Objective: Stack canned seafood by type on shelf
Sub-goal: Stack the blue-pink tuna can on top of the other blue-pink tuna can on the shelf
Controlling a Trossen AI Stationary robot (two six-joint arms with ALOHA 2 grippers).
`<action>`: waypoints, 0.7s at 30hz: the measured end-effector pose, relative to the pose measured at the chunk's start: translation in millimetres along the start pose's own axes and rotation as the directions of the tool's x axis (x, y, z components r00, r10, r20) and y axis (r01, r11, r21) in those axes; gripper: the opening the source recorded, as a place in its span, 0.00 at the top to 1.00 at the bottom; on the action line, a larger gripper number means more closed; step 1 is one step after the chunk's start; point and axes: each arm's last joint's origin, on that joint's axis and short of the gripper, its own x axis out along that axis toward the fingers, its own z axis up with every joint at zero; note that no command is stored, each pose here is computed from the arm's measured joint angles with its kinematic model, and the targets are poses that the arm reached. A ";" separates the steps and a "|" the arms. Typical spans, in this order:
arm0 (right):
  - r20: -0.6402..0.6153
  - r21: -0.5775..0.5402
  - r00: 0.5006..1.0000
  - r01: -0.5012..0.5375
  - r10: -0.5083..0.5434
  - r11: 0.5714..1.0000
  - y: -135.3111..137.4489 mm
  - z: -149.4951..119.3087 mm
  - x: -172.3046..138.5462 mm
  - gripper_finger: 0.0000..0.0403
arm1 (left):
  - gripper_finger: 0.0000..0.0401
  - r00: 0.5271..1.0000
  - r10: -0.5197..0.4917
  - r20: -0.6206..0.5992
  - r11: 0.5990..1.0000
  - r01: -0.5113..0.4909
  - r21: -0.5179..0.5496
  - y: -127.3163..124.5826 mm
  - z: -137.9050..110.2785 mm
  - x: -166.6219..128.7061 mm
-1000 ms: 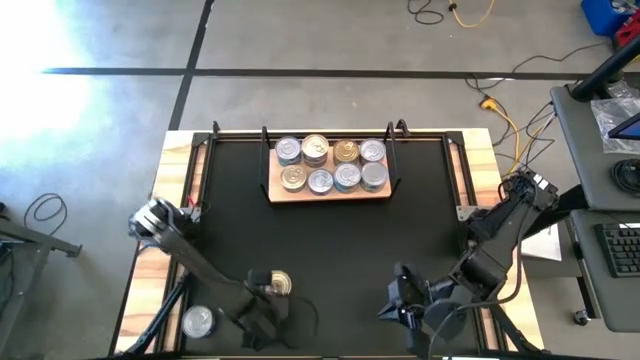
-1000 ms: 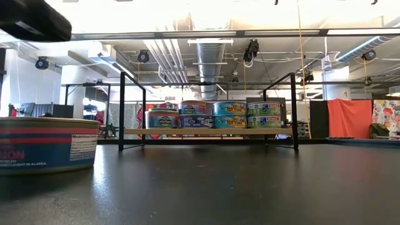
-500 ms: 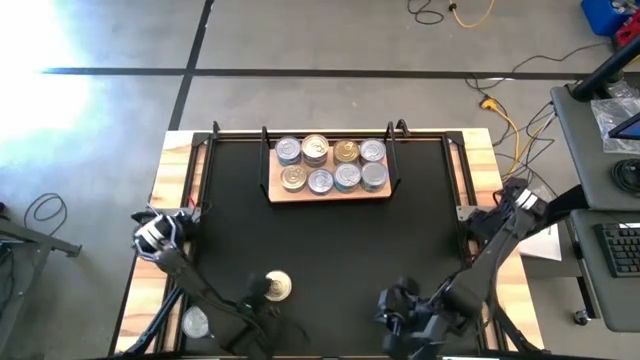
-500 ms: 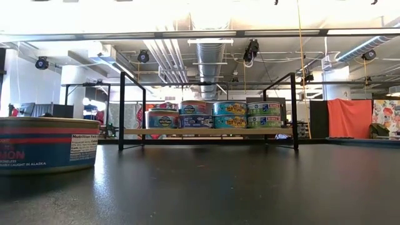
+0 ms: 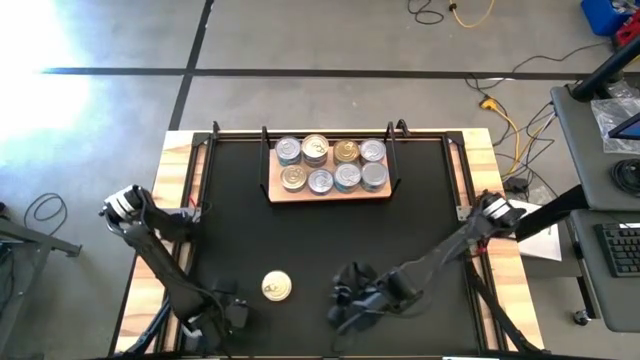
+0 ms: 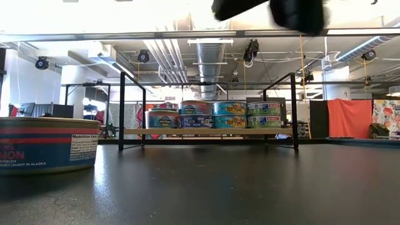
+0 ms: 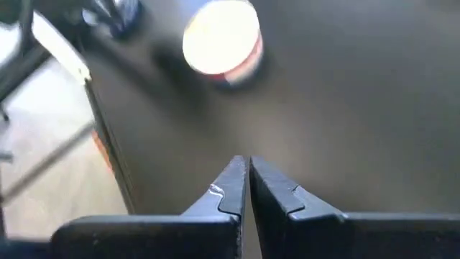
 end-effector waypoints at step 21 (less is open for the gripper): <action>-0.031 0.139 0.997 -0.072 0.077 0.988 25.4 -32.7 32.2 0.97 | 0.14 0.905 0.048 0.423 0.994 -0.086 0.071 28.1 -31.7 11.1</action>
